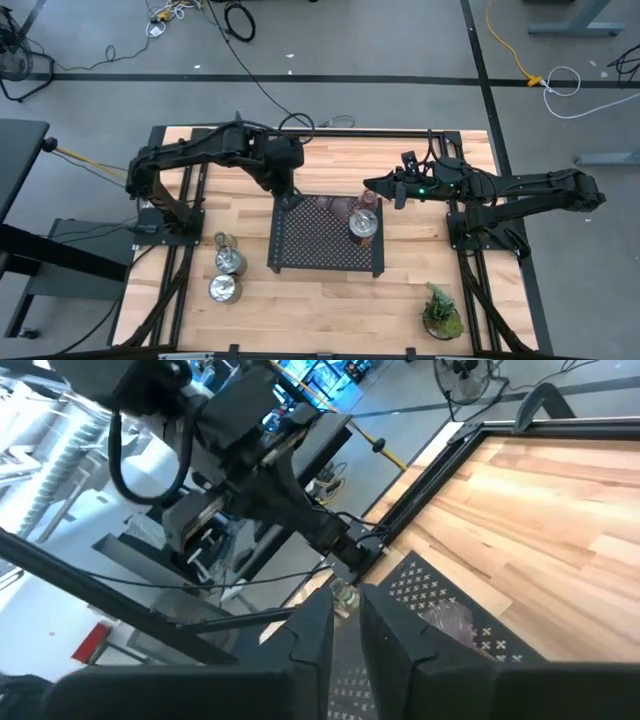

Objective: Pick & Place candle stick holders
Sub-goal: Put the pink candle holder on the shelf

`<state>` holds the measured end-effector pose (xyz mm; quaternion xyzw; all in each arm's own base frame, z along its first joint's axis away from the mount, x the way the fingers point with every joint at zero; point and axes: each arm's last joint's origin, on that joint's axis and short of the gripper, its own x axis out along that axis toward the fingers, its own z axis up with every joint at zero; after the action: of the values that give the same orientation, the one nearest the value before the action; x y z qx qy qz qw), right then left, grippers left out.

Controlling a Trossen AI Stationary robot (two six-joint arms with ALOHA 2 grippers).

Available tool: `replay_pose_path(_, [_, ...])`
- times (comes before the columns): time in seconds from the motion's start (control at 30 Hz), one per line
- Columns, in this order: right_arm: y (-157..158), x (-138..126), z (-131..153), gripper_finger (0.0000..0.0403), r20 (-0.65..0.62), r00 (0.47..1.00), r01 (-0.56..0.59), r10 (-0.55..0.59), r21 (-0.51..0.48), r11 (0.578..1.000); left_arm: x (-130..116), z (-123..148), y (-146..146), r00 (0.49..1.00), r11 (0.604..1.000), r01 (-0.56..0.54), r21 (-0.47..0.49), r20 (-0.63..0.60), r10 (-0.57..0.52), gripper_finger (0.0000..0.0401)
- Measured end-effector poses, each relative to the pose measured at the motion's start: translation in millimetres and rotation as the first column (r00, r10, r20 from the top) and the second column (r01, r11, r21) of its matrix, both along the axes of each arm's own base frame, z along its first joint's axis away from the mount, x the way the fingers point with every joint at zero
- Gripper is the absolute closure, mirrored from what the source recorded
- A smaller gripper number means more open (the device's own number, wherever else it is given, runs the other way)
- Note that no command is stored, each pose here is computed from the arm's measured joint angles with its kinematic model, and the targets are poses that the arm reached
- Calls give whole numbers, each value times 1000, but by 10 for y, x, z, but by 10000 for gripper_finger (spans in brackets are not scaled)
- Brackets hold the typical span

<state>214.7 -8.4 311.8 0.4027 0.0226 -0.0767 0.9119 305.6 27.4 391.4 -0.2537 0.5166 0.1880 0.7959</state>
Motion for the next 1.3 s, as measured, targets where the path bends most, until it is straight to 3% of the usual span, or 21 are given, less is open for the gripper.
replay_pose_path(0.3, [-7,-1,-5,351,-7,1000,17,-17,-12,1000,2,23,22,999,997,-41,69,22,40,379])
replay_pose_path(0.53, [-7,-1,-5,351,-9,1000,17,-17,-26,1000,137,-2,17,995,999,-40,33,90,36,382])
replay_pose_path(0.83, [11,1,-5,351,-8,999,-40,40,-20,999,466,-378,13,1000,998,-6,-59,-16,5,364])
replay_pose_path(0.97, [12,1,-4,351,-8,999,-41,41,-21,999,575,-453,14,1000,996,13,-88,6,-12,357])
replay_pose_path(1.3, [19,-2,-27,351,-32,997,-65,65,-23,998,650,-477,25,997,997,62,-44,44,-60,296])
